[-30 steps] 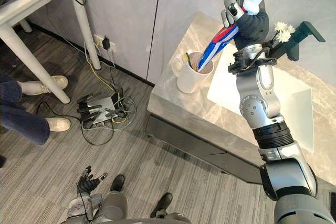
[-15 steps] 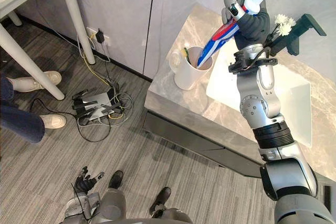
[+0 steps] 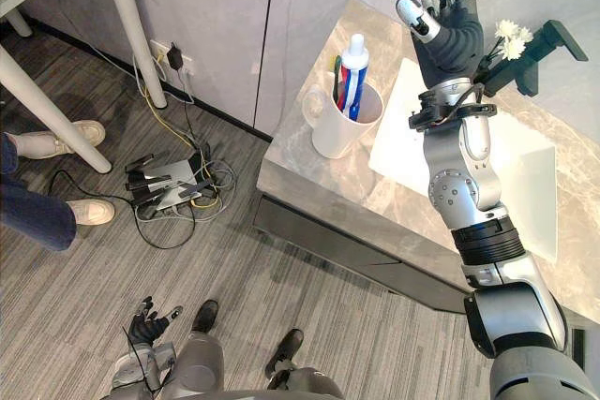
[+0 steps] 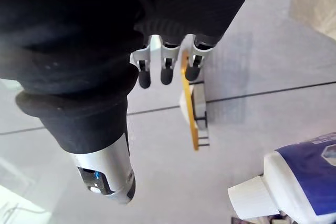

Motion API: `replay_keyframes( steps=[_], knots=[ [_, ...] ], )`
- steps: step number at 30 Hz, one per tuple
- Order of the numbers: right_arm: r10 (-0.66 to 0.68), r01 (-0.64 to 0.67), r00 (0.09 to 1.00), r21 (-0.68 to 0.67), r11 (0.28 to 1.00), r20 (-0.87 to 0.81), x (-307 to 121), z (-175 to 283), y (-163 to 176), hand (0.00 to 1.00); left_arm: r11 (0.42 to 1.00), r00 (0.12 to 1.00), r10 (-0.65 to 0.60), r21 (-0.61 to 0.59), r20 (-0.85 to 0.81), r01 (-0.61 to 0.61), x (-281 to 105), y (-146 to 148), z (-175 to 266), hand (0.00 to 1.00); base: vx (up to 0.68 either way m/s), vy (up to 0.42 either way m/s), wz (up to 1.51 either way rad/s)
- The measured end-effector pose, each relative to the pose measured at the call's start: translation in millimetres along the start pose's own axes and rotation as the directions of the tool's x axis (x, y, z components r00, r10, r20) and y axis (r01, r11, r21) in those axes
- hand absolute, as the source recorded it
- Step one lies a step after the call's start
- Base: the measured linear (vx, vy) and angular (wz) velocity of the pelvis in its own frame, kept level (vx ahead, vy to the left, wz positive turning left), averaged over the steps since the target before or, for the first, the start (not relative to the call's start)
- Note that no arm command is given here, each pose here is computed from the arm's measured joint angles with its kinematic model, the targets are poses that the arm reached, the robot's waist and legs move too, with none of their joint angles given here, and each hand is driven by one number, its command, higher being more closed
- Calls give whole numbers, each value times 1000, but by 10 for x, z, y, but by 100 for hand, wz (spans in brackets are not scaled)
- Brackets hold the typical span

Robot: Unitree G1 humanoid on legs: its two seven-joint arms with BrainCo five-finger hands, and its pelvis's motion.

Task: Organize washtable

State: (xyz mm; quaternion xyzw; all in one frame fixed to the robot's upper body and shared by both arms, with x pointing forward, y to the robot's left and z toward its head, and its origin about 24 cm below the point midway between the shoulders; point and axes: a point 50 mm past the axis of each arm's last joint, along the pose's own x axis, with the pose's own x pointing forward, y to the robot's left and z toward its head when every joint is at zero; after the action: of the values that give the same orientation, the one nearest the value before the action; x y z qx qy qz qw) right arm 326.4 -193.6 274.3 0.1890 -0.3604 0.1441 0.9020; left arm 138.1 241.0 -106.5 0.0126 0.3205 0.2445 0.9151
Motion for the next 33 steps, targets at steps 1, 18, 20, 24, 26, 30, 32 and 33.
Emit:
replay_keyframes(
  steps=[1, 18, 20, 24, 26, 30, 32, 33],
  knots=[
    [0, 0, 1000, 0, 1000, 0, 0, 0, 0, 0, 1000, 1000, 0, 0, 0, 0, 0, 0, -1, 0, 0, 0, -3],
    [-474, 694, 567, -82, 715, 673, -1701, 1312, -689, 0, 996, 992, 89, -16, -85, -91, -48, 115, -197, 0, 1, 11, -12],
    [-518, 785, 553, -198, 587, 653, -2037, 1244, -596, 0, 991, 987, 109, -63, -120, -117, -92, 109, -282, 0, -20, 10, -70],
    [-724, 768, 579, -549, 330, 374, -2682, 819, -444, 0, 937, 970, 141, -290, -200, -196, -223, 77, -464, 0, -48, -4, -59],
    [-827, 719, 529, -617, 319, 190, -2944, 478, -392, 0, 897, 959, 152, -374, -237, -235, -294, 88, -558, 0, 16, -14, -40],
    [-940, 654, 254, -676, 341, -229, -3691, -341, -347, 0, 871, 960, 122, -436, -251, -224, -340, 85, -621, 0, 42, -26, -8],
    [-901, 599, 51, -709, 373, -431, -4146, -747, -224, 0, 867, 964, 93, -456, -248, -201, -349, 51, -627, 0, 30, 10, 6],
    [-884, 585, 2, -716, 381, -468, -4245, -826, -186, 0, 867, 965, 90, -459, -245, -197, -346, 45, -622, 0, 18, 28, 8]
  ],
)
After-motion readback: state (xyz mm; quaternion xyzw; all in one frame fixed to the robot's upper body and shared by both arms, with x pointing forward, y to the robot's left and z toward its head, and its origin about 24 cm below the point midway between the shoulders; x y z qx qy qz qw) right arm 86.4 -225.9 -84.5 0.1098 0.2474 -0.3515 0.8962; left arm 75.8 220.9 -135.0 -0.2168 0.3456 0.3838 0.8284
